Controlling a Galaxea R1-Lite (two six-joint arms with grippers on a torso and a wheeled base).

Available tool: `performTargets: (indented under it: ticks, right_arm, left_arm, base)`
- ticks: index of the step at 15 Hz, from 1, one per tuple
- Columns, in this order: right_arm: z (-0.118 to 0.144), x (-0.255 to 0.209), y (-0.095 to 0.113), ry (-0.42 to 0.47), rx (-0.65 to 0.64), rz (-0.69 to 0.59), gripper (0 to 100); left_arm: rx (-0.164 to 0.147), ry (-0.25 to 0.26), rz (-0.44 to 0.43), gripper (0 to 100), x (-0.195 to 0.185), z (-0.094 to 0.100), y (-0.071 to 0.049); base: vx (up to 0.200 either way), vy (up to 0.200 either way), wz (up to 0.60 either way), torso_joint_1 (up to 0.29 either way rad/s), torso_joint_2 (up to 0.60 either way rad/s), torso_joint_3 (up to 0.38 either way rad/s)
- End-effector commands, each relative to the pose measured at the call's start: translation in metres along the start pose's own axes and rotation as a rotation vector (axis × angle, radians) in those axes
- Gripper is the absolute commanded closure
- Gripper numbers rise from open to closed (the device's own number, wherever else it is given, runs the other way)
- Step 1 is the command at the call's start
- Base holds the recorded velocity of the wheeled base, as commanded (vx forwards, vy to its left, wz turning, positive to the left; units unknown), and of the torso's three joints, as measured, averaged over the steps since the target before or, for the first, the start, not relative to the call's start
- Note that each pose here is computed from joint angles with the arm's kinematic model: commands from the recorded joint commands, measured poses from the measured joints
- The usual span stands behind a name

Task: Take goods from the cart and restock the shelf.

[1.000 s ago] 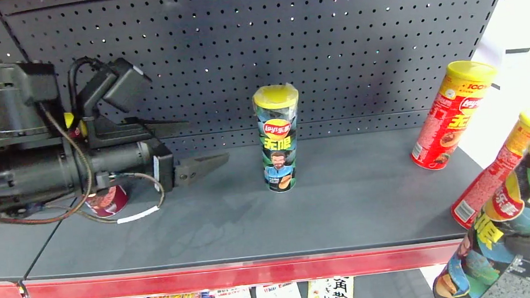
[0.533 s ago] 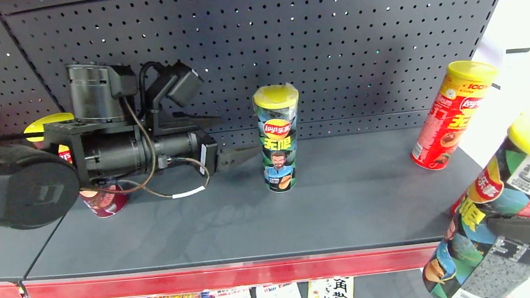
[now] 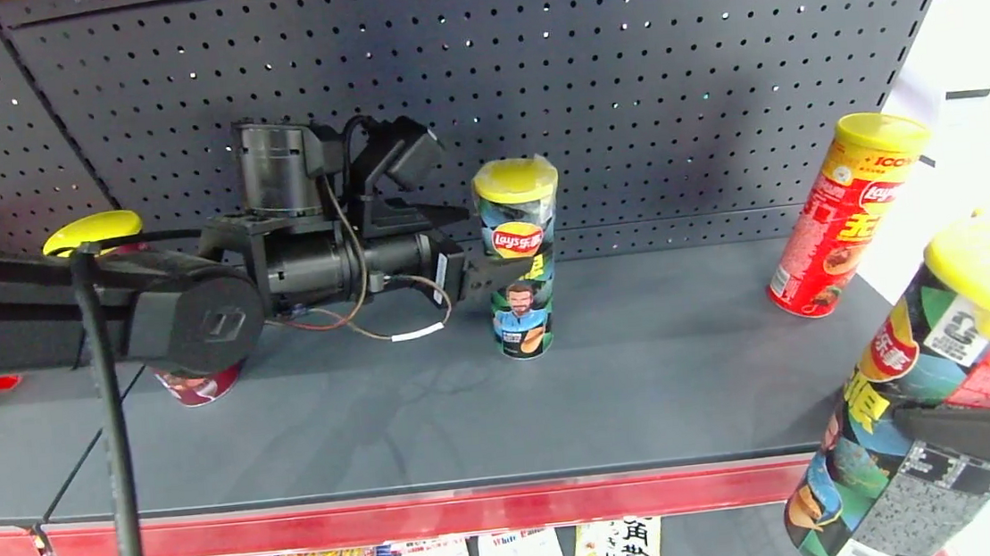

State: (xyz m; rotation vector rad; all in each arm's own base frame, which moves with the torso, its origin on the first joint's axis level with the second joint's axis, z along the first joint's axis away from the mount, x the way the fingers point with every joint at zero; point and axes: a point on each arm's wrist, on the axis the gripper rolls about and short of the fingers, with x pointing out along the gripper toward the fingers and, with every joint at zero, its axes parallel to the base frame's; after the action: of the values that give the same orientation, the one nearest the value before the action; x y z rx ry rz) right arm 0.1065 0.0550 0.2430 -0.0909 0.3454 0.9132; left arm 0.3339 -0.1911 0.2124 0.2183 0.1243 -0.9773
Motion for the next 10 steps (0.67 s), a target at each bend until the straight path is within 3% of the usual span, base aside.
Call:
performTargets:
  ticks: [1, 7, 8, 10]
  right_arm:
    - [0.0, 0.001, -0.001, 0.004, 0.002, -0.001, 100]
    - [0.0, 0.004, -0.003, 0.014, 0.011, -0.005, 100]
    - [0.0, 0.004, -0.003, 0.014, 0.011, -0.005, 100]
    - [-0.001, 0.004, -0.004, 0.015, 0.012, -0.011, 100]
  left_arm:
    - [-0.003, 0.004, -0.011, 0, 0.02, -0.01, 0.005]
    - [0.007, -0.029, -0.045, 0, 0.04, -0.01, 0.013]
    - [0.008, -0.03, -0.051, 100, 0.041, -0.01, 0.012]
    - [-0.02, -0.031, -0.071, 100, 0.042, -0.007, 0.003]
  base:
    - [0.0, 0.0, 0.0, 0.0, 0.0, 0.0]
    - [0.0, 0.0, 0.0, 0.0, 0.0, 0.0]
    - [0.0, 0.0, 0.0, 0.0, 0.0, 0.0]
    - [0.0, 0.0, 0.0, 0.0, 0.0, 0.0]
